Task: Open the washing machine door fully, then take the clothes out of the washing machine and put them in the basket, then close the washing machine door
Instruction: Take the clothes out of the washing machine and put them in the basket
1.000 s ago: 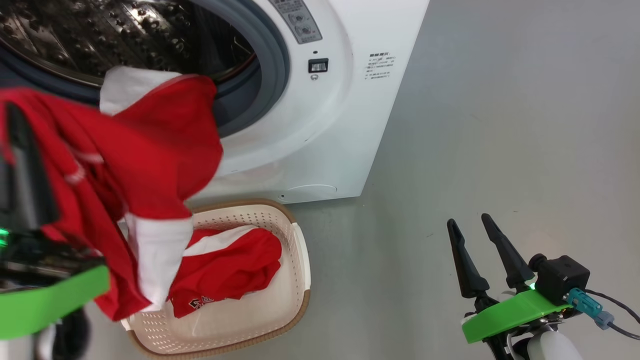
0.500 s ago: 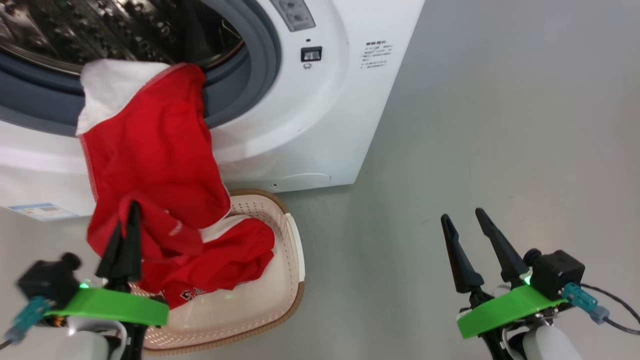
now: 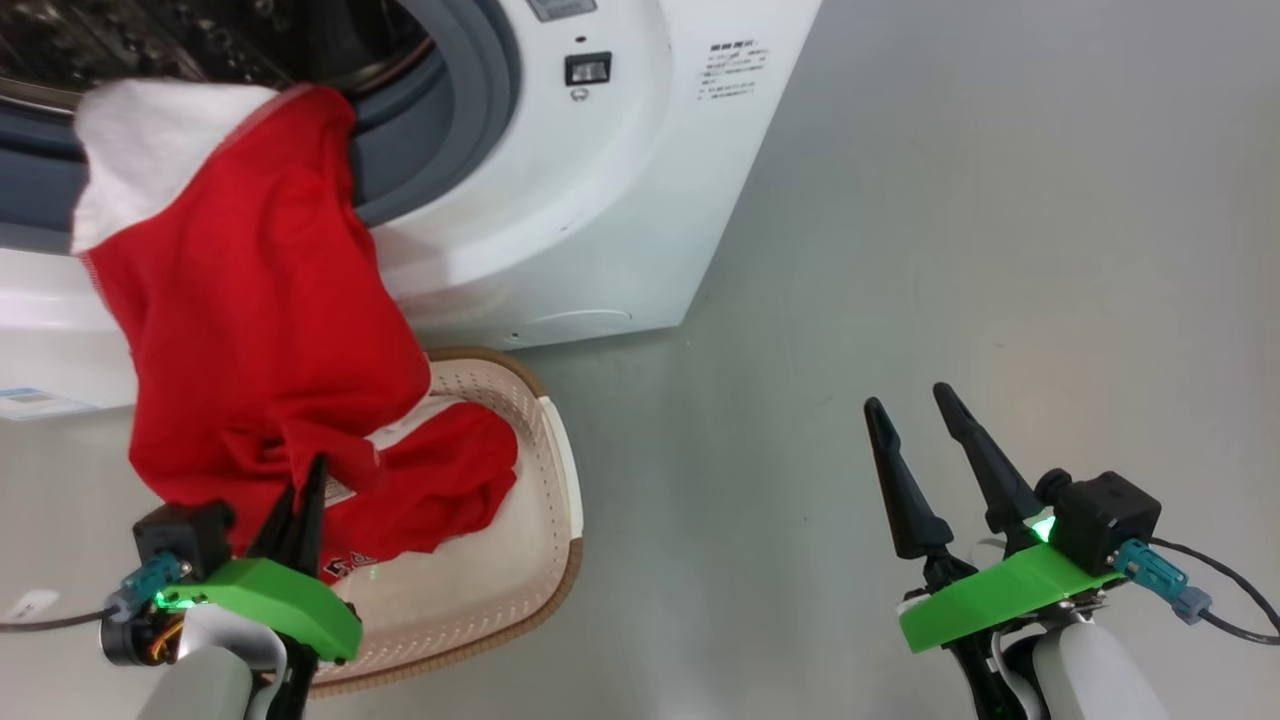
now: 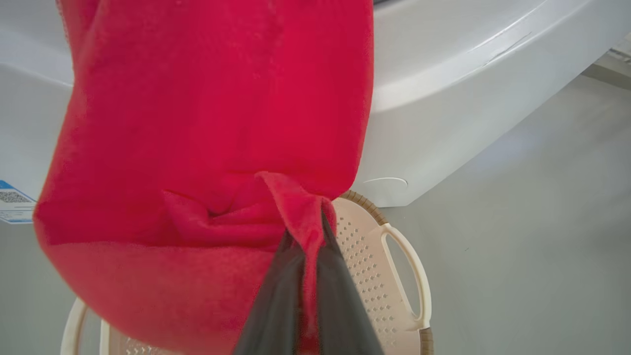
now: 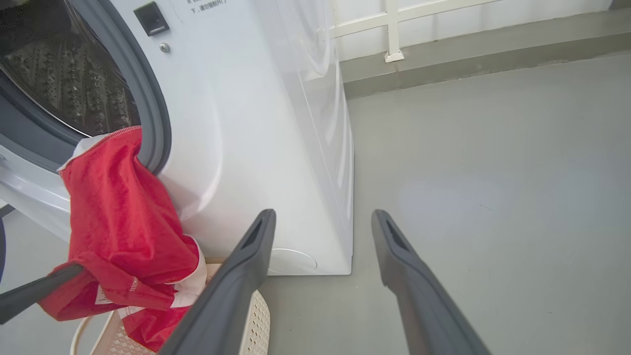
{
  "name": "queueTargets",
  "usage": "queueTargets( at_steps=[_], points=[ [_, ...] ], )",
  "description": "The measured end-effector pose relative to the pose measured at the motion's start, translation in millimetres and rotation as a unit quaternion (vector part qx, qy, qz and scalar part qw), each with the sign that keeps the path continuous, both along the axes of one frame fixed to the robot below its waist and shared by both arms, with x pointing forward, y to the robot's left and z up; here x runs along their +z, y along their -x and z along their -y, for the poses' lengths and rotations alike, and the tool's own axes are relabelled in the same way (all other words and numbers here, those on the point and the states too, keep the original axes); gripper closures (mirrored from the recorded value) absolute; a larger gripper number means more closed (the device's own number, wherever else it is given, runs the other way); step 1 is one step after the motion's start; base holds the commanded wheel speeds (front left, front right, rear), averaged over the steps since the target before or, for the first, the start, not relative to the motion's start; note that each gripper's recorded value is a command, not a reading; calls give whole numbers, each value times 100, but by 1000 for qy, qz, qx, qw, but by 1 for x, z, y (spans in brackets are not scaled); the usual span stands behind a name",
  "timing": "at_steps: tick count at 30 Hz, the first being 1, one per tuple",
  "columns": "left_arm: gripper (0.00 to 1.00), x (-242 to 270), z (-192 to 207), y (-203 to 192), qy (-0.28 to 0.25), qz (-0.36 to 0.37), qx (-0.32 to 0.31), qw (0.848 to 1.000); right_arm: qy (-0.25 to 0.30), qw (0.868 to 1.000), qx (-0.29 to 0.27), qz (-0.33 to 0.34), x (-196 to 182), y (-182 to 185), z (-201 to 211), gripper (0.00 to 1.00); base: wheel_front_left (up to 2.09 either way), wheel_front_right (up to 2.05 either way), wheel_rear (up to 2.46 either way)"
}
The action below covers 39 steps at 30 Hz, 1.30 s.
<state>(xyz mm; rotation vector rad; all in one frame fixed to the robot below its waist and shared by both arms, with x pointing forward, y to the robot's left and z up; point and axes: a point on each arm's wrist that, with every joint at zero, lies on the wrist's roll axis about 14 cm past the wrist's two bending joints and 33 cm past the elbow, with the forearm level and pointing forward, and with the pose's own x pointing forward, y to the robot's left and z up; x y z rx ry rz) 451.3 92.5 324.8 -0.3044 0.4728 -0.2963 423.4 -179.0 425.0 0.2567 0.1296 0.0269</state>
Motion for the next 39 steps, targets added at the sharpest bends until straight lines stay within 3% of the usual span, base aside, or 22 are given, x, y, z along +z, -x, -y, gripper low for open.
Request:
queueTargets(
  at_steps=[9,16,33,34,36,39],
  points=[
    [100,-48,8,3,-36,-68,-42,996,1,1000,-6,-14,-12,-4,5,0,0,0,0],
    [100,-92,20,22,-61,-139,-87,985,2,1000,-3,-21,-21,-12,4,0,0,0,0],
    [100,-129,27,25,-80,-200,-135,967,13,999,-17,-42,-38,-14,17,0,0,0,0],
    [89,-129,26,24,-82,-198,-134,968,13,999,-17,-42,-38,-14,17,0,0,0,0],
    [78,-130,23,22,-83,-200,-130,967,13,999,-17,-42,-38,-14,17,0,0,0,0],
    [40,-130,23,24,-84,-203,-131,967,13,999,-15,-38,-36,-17,16,0,0,0,0]
  ],
)
